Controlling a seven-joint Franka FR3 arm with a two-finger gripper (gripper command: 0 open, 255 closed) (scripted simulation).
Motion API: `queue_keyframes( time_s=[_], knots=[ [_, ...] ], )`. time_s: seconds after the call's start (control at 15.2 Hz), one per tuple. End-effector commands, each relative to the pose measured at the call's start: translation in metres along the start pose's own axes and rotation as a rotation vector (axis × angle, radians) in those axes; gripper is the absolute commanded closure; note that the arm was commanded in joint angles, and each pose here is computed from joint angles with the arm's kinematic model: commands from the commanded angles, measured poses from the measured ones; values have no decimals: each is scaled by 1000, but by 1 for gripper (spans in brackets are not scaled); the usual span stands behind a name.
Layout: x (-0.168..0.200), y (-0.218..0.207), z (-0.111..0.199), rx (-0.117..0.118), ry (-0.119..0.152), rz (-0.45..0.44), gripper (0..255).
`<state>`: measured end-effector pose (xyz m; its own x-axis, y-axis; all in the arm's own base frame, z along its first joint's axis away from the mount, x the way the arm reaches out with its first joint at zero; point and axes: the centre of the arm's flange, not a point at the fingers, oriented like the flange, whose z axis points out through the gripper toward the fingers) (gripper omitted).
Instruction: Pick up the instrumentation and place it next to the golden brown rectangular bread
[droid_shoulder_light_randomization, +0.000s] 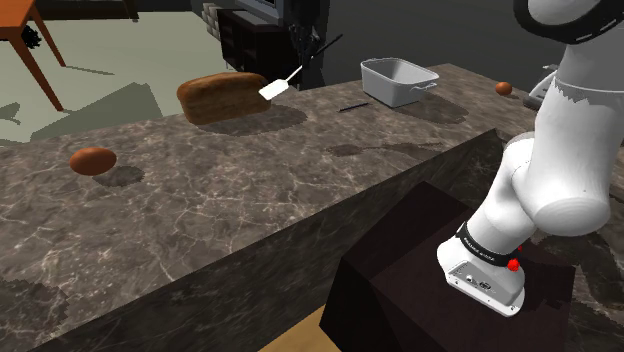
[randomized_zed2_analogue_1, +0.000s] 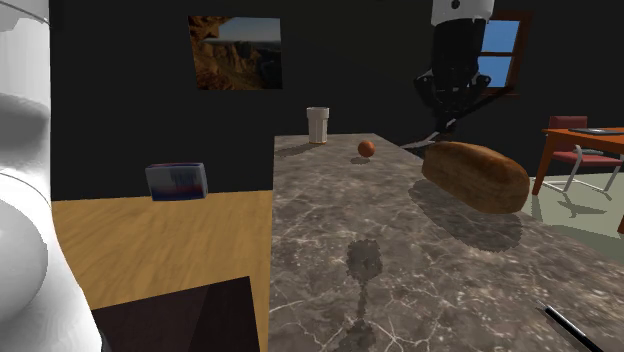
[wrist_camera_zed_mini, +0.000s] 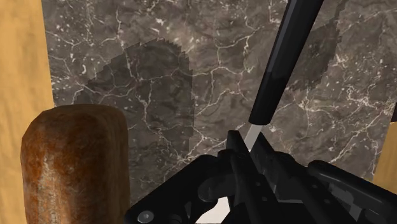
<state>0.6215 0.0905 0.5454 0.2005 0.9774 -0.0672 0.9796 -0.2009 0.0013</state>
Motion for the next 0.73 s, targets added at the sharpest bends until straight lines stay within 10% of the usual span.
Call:
queue_keyframes(
  time_s=[0.0,0.66],
  knots=[
    [20,21,0,1,1,-1,255],
    [46,41,35,1,1,-1,255]
  ],
)
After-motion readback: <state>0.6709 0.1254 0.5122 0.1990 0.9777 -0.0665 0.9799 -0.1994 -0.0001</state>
